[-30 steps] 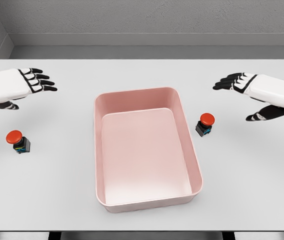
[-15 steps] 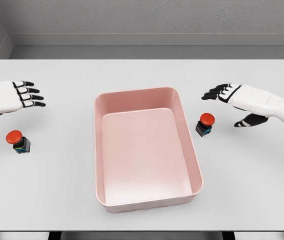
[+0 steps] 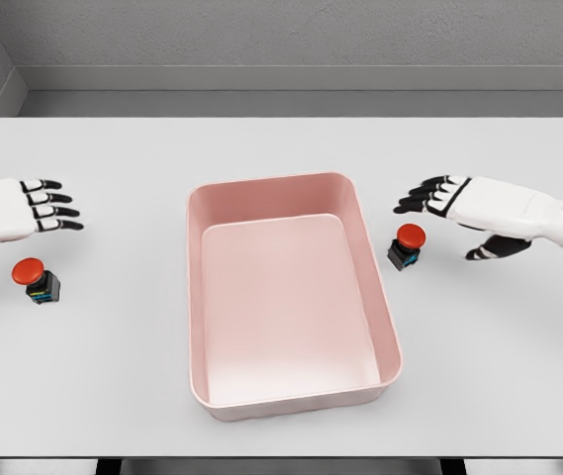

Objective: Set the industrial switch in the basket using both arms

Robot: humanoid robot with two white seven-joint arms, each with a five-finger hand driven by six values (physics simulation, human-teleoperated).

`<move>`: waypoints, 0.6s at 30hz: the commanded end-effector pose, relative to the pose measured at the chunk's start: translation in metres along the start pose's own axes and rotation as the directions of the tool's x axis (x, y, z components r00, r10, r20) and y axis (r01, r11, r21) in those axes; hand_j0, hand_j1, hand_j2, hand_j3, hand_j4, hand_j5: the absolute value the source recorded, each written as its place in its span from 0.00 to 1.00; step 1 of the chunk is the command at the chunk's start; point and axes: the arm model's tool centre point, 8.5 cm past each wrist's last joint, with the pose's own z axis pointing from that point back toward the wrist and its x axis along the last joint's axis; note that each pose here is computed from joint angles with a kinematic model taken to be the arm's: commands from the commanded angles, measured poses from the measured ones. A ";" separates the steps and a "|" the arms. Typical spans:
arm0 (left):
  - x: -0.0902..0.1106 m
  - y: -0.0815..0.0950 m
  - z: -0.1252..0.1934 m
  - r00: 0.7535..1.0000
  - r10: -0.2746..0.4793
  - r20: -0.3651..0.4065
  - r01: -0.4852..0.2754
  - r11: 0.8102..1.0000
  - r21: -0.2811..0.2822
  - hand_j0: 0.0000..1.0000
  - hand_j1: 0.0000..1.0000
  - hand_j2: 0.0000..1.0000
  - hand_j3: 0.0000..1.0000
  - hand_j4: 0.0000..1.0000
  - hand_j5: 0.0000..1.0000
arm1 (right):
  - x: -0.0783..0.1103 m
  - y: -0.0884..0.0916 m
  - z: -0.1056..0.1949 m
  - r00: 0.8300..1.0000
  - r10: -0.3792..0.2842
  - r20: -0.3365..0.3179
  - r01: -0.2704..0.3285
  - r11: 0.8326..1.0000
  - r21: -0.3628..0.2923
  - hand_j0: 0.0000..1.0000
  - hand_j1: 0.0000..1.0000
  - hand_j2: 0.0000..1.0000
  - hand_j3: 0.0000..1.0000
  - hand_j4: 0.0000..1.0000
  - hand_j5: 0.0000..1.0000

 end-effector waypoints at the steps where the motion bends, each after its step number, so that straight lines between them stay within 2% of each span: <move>1: 0.002 -0.002 0.003 0.999 -0.048 0.010 0.048 0.999 0.008 1.00 1.00 1.00 1.00 1.00 1.00 | -0.001 -0.002 0.005 1.000 0.004 -0.006 -0.004 1.000 0.009 1.00 1.00 1.00 1.00 1.00 1.00; 2: 0.002 -0.001 0.004 0.998 -0.062 0.012 0.061 0.998 0.027 1.00 1.00 1.00 1.00 1.00 1.00 | 0.002 -0.004 0.003 1.000 0.009 0.001 -0.009 1.000 0.005 1.00 1.00 1.00 1.00 1.00 1.00; 9: 0.008 0.008 0.003 0.997 -0.077 0.031 0.076 0.996 0.053 1.00 1.00 1.00 1.00 1.00 1.00 | 0.007 -0.007 -0.005 0.999 0.043 0.017 -0.043 0.999 0.010 1.00 1.00 1.00 1.00 1.00 1.00; 14: 0.012 0.014 -0.001 0.995 -0.084 0.048 0.080 0.994 0.070 1.00 1.00 1.00 1.00 1.00 1.00 | 0.016 -0.001 -0.023 0.996 0.078 0.049 -0.080 0.996 0.030 1.00 1.00 1.00 1.00 1.00 1.00; 18: 0.013 0.014 0.000 0.996 -0.081 0.049 0.077 0.995 0.070 1.00 1.00 1.00 1.00 1.00 1.00 | 0.009 -0.009 -0.023 0.995 0.100 0.027 -0.101 0.994 0.031 1.00 1.00 1.00 1.00 1.00 1.00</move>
